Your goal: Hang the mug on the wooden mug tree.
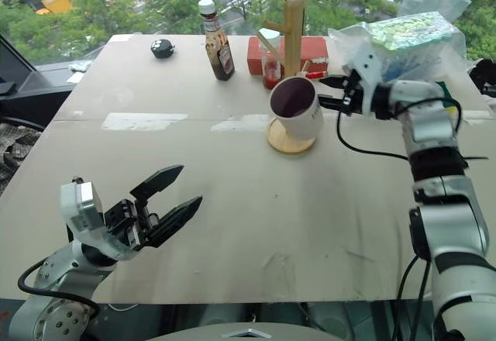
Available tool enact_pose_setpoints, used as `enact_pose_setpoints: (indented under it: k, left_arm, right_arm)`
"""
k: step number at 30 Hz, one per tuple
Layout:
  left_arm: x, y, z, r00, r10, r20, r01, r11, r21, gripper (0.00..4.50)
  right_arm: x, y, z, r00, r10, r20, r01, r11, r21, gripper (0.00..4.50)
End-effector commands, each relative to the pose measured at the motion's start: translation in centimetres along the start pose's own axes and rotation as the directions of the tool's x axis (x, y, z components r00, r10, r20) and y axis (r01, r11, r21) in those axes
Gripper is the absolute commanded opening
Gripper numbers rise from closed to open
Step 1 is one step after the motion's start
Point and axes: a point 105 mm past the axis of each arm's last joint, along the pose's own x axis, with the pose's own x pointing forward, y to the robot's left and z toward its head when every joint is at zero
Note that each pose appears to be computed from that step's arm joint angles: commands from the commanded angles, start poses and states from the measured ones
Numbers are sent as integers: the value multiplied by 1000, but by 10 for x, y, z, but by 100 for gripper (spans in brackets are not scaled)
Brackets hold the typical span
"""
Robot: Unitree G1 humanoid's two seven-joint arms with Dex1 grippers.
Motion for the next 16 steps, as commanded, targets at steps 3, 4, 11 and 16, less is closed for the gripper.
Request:
enact_pose_setpoints:
  k: [3, 4, 11, 16]
  left_arm:
    - [1, 15, -16, 993, 72, -93, -69, 997, 36, 450]
    - [1, 17, -19, 991, 74, -115, -70, 997, 41, 450]
    - [-17, 28, -33, 970, 63, -233, -64, 998, 6, 450]
    - [-27, 32, -46, 946, 44, -321, -58, 998, -36, 450]
  right_arm:
    - [-54, 19, 2, 990, -124, 60, 120, 991, 63, 235]
    - [-65, 28, -8, 988, -151, 36, 148, 986, 78, 235]
    - [-126, 89, -70, 951, -253, -178, 285, 941, 181, 235]
    - [-146, 114, -97, 924, -272, -268, 329, 924, 196, 235]
